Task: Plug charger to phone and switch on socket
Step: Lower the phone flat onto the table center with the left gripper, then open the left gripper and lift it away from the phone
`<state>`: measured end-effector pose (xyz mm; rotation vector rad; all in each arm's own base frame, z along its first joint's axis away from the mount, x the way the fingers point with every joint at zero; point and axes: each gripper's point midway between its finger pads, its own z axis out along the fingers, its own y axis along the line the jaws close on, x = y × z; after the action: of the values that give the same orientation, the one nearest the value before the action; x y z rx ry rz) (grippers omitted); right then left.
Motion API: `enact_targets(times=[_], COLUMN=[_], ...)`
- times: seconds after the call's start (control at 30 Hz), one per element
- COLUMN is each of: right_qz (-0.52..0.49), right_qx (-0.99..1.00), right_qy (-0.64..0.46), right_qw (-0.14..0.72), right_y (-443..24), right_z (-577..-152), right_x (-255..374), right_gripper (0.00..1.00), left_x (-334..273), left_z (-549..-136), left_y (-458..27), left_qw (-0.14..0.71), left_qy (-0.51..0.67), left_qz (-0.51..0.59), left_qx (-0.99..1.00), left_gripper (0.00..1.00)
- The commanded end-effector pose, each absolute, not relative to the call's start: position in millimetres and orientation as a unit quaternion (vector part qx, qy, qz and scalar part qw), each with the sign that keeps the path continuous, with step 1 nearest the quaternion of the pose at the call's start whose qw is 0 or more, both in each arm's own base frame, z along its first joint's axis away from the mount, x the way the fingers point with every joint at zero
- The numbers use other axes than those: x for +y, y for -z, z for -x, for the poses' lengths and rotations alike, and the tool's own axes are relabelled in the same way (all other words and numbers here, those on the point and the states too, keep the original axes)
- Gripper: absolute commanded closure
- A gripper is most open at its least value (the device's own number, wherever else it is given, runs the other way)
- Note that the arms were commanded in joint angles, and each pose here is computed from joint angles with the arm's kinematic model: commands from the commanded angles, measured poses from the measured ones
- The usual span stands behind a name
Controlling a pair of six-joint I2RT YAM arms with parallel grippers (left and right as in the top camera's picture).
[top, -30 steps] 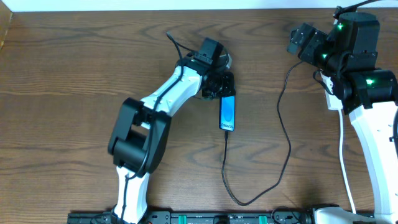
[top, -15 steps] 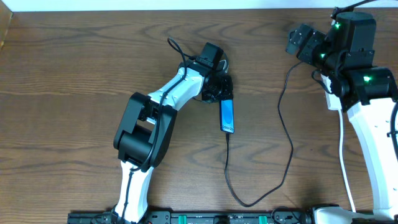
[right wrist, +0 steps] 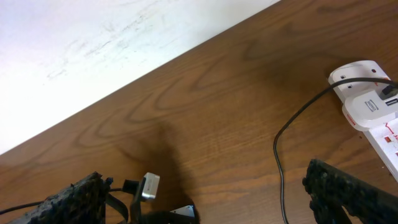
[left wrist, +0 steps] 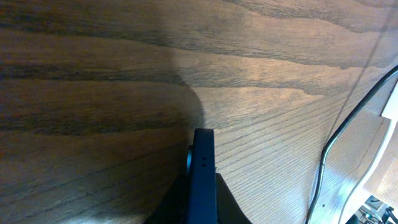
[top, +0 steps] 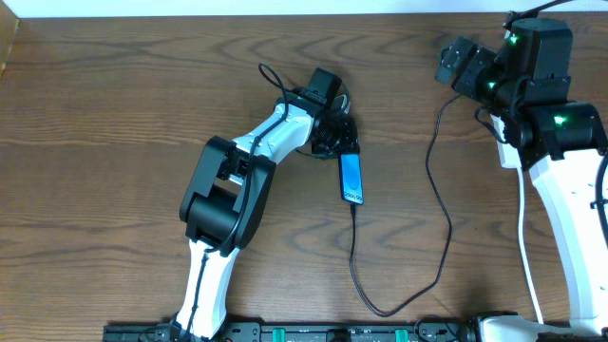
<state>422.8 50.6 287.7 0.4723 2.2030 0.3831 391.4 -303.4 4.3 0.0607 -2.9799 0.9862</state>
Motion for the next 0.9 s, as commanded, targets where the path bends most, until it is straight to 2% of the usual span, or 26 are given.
enact_targets(times=[0.0, 0.03, 0.1, 0.27, 0.57, 0.87], right_qz=[-0.182, -0.182, -0.182, -0.182, -0.183, -0.183], right_qx=[0.879, 0.879, 0.879, 0.879, 0.880, 0.881], right_qy=[-0.146, -0.146, -0.145, -0.145, -0.145, -0.144], right_qw=[0.417, 0.417, 0.416, 0.416, 0.415, 0.412], right_y=[-288, -288, -288, -287, -287, -285], right_z=[-423, -423, -424, -423, -423, -422], right_x=[52, 53, 53, 53, 52, 52], right_gripper=[0.01, 0.01, 0.01, 0.01, 0.01, 0.01], left_x=[-293, -293, -293, -291, -263, -174], left_z=[-381, -381, -382, -382, -386, -400], left_y=[31, 31, 31, 32, 40, 36], left_qw=[0.030, 0.030, 0.030, 0.029, 0.028, 0.004], left_qy=[-0.281, -0.281, -0.281, -0.276, -0.232, -0.105], left_qz=[-0.038, -0.038, -0.038, -0.040, -0.066, -0.114], left_qx=[-0.959, -0.959, -0.959, -0.960, -0.970, -0.988], left_gripper=[0.83, 0.70, 0.53, 0.21, 0.17, 0.13])
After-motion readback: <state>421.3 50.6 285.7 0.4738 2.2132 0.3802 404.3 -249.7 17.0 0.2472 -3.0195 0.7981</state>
